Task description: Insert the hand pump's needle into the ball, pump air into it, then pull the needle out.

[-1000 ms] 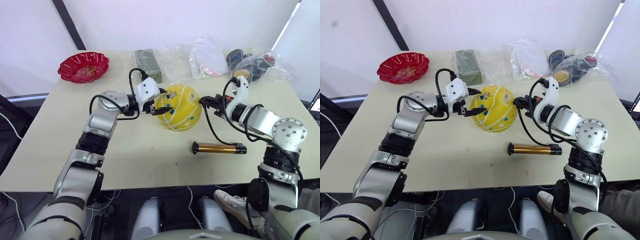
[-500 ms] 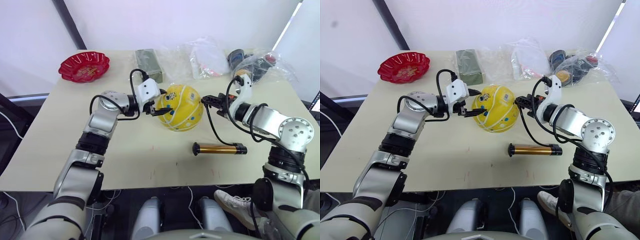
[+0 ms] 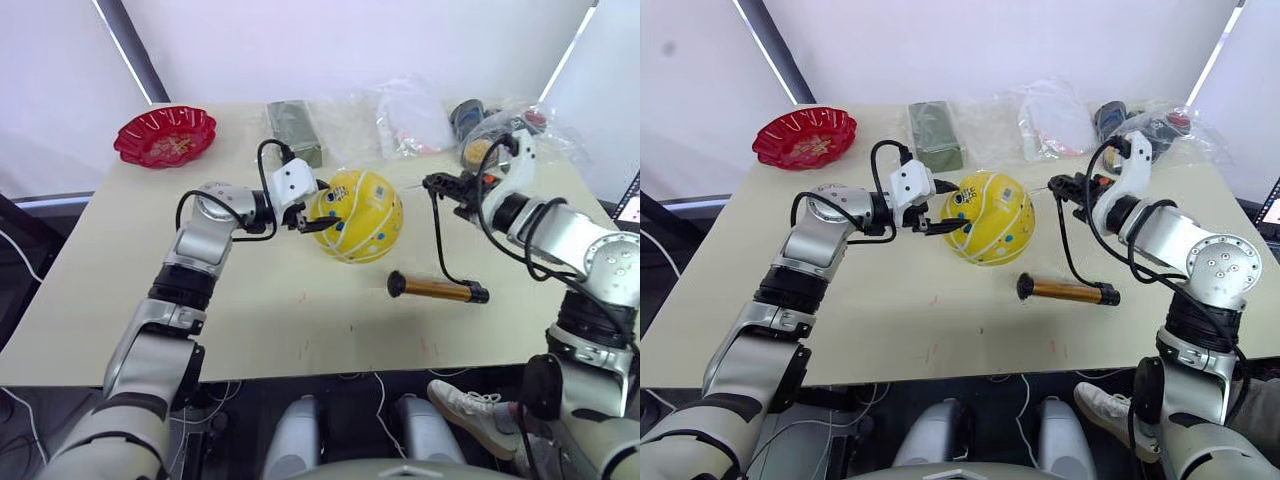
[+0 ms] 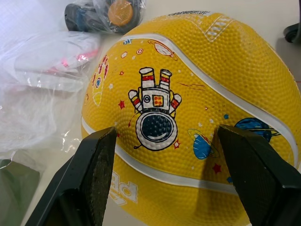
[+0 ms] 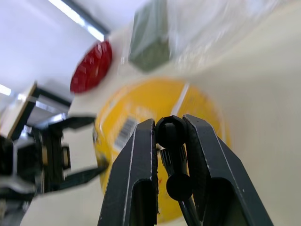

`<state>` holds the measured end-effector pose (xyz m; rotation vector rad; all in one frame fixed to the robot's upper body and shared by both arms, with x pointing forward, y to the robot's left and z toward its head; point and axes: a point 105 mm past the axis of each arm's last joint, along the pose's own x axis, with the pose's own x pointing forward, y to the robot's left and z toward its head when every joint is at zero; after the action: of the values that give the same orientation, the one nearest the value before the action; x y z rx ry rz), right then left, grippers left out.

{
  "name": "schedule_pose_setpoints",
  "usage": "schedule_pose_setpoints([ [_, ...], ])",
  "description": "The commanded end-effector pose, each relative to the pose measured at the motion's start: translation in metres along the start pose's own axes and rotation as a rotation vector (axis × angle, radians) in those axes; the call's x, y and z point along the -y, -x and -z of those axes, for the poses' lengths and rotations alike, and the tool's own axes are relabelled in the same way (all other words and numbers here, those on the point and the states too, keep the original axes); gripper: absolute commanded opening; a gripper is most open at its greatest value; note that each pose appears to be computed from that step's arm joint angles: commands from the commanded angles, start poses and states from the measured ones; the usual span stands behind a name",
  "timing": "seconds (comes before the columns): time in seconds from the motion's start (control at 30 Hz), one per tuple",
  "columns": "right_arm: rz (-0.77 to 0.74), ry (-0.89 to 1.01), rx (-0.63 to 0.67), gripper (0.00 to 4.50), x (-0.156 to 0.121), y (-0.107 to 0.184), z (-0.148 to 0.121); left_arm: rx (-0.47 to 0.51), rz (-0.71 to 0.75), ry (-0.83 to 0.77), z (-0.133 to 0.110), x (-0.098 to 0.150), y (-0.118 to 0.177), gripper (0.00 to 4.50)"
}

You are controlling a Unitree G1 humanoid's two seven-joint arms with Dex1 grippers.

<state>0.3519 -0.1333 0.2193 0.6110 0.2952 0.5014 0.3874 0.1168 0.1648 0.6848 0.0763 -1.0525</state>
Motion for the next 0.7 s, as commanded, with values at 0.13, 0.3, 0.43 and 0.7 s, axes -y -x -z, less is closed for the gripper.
schedule_pose_setpoints([
  [0.13, -0.013, 0.027, 0.055, 0.33, -0.006, 0.007, -0.012, -0.150, 0.104, 0.122, 0.049, 0.034, -0.011, 3.59],
  [0.3, 0.055, 0.080, 0.027, 0.33, 0.006, 0.004, -0.002, 0.038, 0.058, 0.228, 0.017, 0.024, -0.005, 3.59],
  [0.43, 0.088, 0.106, 0.011, 0.33, 0.015, 0.003, 0.003, 0.197, 0.073, 0.298, -0.012, 0.023, 0.015, 4.50],
  [0.7, 0.116, 0.160, -0.030, 0.33, 0.026, -0.002, 0.009, 0.380, 0.156, 0.420, -0.054, 0.038, 0.079, 4.50],
])
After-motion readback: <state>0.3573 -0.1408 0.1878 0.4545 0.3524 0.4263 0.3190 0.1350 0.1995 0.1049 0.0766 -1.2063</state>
